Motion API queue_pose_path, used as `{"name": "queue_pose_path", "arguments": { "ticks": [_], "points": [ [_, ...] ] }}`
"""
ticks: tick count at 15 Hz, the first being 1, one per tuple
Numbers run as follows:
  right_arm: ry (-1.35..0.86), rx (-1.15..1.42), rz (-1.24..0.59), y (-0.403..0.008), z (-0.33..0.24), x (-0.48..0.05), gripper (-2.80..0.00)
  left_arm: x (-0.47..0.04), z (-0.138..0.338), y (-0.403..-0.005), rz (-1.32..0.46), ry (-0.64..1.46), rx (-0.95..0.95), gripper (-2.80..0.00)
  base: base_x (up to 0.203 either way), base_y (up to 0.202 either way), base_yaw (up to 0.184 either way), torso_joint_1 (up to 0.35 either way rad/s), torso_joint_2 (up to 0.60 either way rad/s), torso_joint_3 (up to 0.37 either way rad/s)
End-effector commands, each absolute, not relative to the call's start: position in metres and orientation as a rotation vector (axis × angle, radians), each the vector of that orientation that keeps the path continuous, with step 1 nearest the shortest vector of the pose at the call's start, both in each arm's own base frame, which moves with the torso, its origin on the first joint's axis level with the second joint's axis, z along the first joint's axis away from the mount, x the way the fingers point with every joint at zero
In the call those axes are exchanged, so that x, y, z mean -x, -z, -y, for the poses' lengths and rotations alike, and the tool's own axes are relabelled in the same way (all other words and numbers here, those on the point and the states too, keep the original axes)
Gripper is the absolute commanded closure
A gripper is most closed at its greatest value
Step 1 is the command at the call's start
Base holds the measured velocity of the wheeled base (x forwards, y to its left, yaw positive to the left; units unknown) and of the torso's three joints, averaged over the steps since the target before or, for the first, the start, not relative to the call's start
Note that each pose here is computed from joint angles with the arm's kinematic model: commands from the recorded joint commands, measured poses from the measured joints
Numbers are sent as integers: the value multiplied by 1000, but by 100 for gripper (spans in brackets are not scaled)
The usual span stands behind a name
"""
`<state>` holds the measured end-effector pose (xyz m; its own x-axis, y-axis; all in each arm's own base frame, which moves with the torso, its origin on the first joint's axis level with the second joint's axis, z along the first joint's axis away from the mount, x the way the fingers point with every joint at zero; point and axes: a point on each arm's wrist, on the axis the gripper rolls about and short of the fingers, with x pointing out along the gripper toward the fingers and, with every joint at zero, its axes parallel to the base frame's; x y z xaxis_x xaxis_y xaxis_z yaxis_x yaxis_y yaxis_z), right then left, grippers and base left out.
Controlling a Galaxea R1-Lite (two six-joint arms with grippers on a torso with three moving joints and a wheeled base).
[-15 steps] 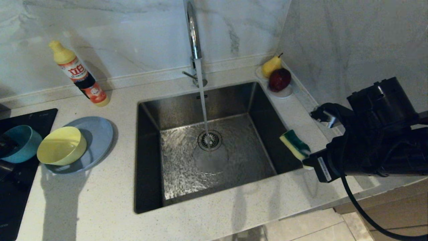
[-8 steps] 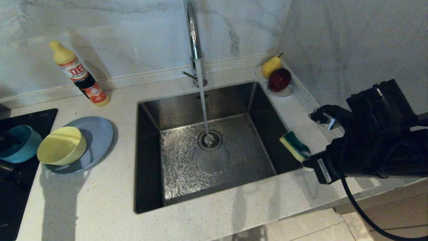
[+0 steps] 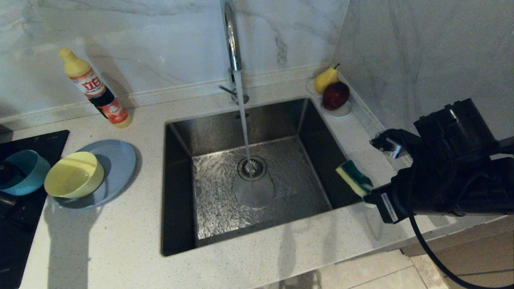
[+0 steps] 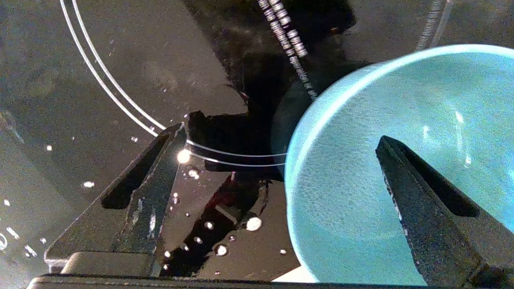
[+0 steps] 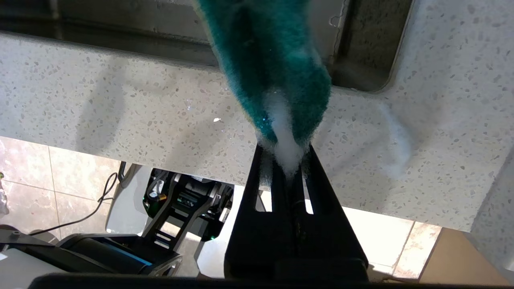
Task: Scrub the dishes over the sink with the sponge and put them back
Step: Pick up a bowl and the sponge
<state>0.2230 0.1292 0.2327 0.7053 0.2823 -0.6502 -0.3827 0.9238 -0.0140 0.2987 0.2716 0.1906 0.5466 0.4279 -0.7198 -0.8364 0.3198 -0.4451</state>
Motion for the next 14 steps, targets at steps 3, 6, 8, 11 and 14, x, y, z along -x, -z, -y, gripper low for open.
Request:
{"name": "queue_pose_path", "arguments": {
  "ticks": [3, 6, 8, 11, 14],
  "points": [
    [-377, 157, -698, -232, -132, -223, 0, -299, -273, -188, -534, -898, 932, -280, 0, 0, 0, 0, 0, 0],
    [-382, 158, -697, -233, -133, -222, 0, -298, -274, -190, -518, -906, 947, -280, 0, 0, 0, 0, 0, 0],
    [-382, 157, -694, -234, -132, -222, 0, -298, -274, -191, -516, -909, 951, -127, 0, 0, 0, 0, 0, 0],
    [-383, 154, -685, -236, -132, -220, 0, -297, -273, -191, -519, -909, 954, 0, 0, 0, 0, 0, 0, 0],
    [-383, 152, -680, -237, -131, -220, 0, -297, -274, -188, -529, -914, 964, 0, 0, 0, 0, 0, 0, 0]
  ]
}}
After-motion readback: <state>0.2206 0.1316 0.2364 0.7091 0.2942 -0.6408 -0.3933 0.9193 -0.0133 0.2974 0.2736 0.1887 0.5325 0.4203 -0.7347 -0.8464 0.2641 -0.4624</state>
